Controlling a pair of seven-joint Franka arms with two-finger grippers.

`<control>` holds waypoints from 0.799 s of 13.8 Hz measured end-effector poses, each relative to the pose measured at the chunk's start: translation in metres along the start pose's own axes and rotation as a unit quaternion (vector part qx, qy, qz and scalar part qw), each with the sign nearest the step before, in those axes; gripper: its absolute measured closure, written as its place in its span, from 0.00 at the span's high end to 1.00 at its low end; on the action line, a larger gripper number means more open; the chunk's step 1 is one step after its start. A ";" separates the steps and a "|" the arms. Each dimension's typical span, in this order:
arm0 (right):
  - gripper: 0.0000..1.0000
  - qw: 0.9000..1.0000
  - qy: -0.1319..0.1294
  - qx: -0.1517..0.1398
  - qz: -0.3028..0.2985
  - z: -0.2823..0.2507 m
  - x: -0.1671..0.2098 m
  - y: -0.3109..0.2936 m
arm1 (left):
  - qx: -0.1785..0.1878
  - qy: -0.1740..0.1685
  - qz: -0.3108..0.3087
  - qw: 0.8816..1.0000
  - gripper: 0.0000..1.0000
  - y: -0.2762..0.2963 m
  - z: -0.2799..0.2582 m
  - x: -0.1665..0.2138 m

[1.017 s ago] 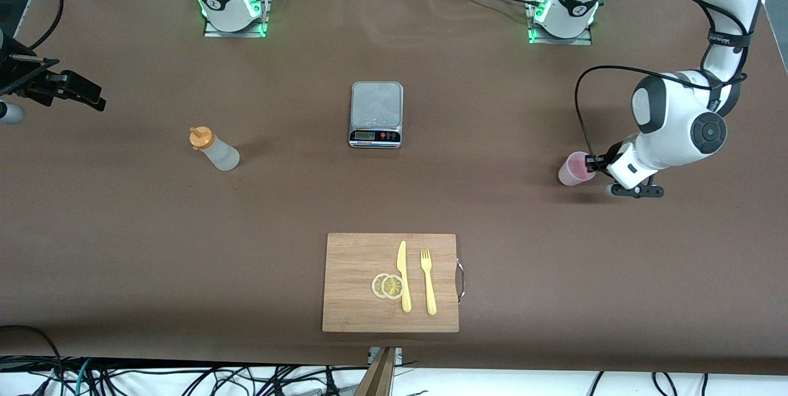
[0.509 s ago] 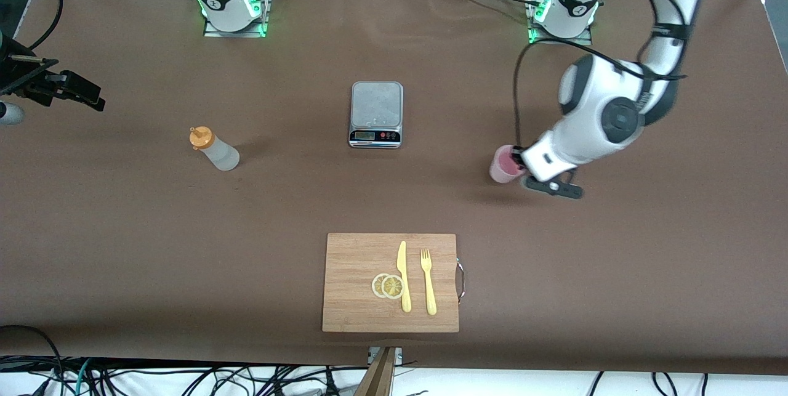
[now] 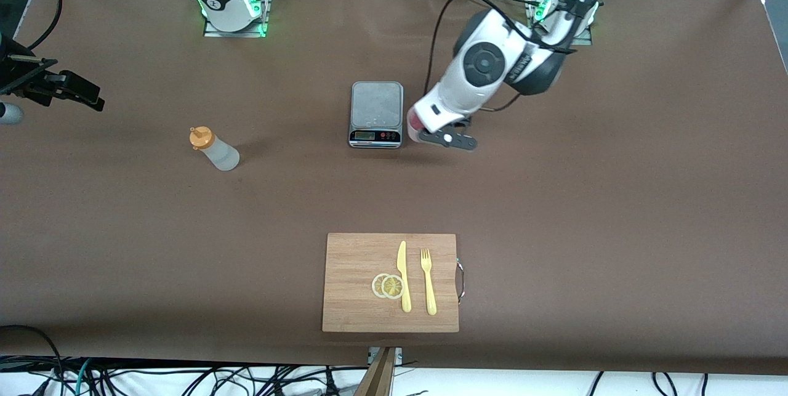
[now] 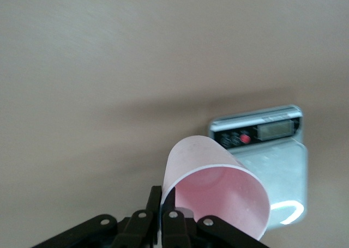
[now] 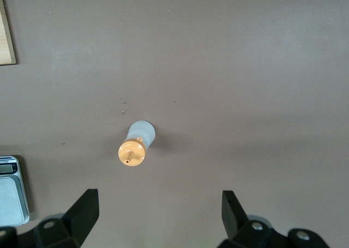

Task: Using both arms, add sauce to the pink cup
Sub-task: 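Carry the pink cup with the left gripper onto the kitchen scale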

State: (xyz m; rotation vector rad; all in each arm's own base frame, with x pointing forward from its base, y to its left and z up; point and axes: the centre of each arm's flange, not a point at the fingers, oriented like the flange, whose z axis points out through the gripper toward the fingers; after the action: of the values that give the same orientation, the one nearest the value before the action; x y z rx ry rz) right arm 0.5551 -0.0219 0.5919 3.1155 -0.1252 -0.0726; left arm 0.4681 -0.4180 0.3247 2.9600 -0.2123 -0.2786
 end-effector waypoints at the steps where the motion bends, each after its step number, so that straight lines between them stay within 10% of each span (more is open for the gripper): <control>1: 1.00 1.000 0.000 0.000 0.000 0.000 0.000 0.000 | 0.003 -0.005 0.001 1.000 0.04 0.017 0.010 -0.009; 11: 1.00 1.000 0.000 0.000 0.000 0.000 0.000 0.000 | 0.027 -0.014 0.014 0.999 0.04 0.089 0.069 -0.057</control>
State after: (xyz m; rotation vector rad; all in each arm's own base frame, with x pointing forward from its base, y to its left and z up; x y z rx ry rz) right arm 0.5551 -0.0220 0.5919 3.1155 -0.1249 -0.0727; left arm 0.3876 -0.5065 0.2830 3.0057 -0.2676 -0.3169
